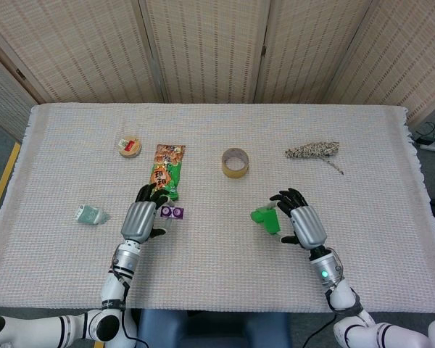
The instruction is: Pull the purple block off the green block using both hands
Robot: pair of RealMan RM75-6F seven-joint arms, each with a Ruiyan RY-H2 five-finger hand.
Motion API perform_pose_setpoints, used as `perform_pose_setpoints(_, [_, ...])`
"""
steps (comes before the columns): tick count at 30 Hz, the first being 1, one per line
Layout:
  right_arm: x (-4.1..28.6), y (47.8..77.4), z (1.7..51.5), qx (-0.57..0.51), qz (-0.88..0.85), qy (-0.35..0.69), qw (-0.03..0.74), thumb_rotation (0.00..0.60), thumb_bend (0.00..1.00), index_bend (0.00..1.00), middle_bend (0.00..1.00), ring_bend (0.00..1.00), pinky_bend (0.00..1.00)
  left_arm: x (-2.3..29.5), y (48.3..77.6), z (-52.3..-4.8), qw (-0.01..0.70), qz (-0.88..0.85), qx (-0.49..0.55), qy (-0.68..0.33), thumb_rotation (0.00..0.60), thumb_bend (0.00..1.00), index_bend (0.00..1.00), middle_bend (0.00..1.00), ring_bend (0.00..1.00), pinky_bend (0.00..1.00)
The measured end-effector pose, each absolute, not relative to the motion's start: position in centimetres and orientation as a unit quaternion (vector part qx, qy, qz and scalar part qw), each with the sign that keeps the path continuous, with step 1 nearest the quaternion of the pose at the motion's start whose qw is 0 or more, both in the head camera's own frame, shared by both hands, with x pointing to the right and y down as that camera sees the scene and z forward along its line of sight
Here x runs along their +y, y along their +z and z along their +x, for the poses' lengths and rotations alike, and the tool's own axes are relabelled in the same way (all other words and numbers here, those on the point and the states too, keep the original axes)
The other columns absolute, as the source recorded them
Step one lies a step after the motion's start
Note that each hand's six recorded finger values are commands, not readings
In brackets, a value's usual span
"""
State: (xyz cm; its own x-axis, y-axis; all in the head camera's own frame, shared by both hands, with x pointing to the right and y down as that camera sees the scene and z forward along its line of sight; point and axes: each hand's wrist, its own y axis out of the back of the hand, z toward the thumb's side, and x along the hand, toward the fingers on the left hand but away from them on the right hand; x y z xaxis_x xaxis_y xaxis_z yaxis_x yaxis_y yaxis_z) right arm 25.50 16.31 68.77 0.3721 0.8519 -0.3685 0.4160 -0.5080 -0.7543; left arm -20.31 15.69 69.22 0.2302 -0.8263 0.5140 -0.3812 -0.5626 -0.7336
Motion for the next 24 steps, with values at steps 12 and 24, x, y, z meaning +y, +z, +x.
perform_pose_setpoints(12, [17.2,71.6,27.8,-0.354,-0.771,0.453,0.275,0.6,0.27,0.73,0.17,0.05,0.05,17.3,71.7,-19.9,0.204,-0.769,0.383,-0.469,0.6,0.49,0.4,0.21,0.0,0.0])
perform_pose_setpoints(24, [16.7,70.5,28.5,-0.298,-0.789,0.461,0.275,0.6,0.27,0.0,0.0,0.0,0.0,17.6,72.4,-19.6,0.189,-0.793,0.338,-0.47,0.6,0.42,0.0,0.01,0.0,0.0])
